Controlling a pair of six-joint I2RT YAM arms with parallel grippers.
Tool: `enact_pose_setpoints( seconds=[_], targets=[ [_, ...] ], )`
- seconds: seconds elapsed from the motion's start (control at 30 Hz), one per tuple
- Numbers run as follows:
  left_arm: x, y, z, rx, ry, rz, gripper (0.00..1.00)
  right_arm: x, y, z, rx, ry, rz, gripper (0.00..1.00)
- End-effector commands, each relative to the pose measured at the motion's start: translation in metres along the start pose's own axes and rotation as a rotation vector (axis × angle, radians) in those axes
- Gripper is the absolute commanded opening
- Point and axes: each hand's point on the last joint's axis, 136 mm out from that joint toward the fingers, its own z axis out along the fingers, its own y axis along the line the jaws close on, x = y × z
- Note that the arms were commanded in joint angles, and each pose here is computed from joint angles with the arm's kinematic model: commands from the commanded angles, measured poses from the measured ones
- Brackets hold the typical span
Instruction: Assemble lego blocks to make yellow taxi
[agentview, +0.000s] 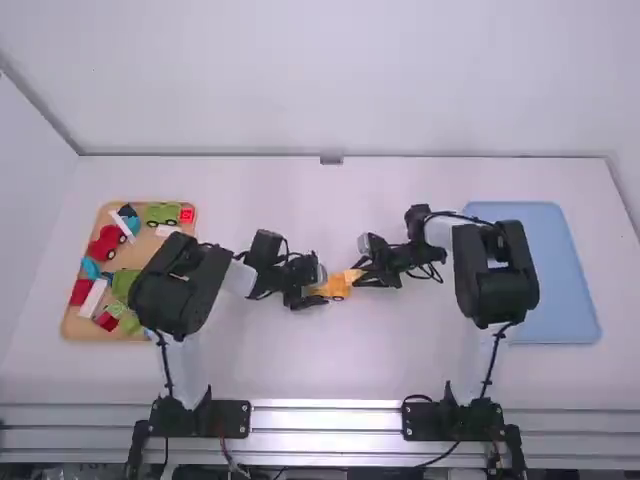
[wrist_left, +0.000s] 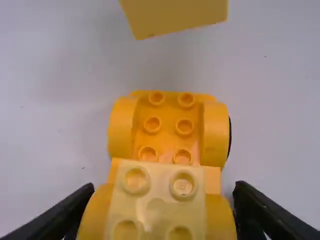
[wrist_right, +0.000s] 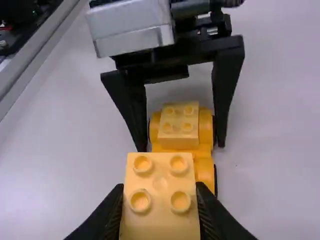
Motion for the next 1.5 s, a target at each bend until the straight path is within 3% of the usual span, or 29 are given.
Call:
enact_pose_setpoints(
  seconds=[0.0, 0.27, 0.57, 0.73, 0.83, 1.13, 1.47],
  targets=[
    [-0.001, -0.002, 0.003, 0.016, -0.008, 0.008, 0.67, -0.02, -0.002, -0.006, 0.018, -0.015, -0.05, 0.25],
    [-0.003, -0.002, 0.003, 0.019, -0.015, 0.009, 0.54, -0.034, 0.003, -0.015, 0.041, -0.003, -0.09, 0.23],
    [-0.003, -0.002, 0.003, 0.019, -0.015, 0.009, 0.53, -0.041, 0.024, -0.011, 0.084, -0.004, -0.164, 0.23],
    [-0.003, -0.002, 0.003, 0.018, -0.015, 0.007, 0.53, -0.02, 0.004, 0.005, 0.239, 0.102, -0.058, 0.27],
    [-0.003, -0.001, 0.003, 0.016, -0.017, 0.008, 0.53, -0.016, 0.001, 0.014, 0.275, 0.104, -0.031, 0.27],
    [-0.003, -0.002, 0.003, 0.017, -0.017, 0.009, 0.53, -0.012, 0.013, 0.022, 0.237, 0.072, -0.02, 0.28],
    [-0.002, -0.001, 0.002, 0.016, -0.015, 0.002, 0.53, 0.007, 0.005, 0.036, 0.184, 0.058, -0.063, 0.33]
  ],
)
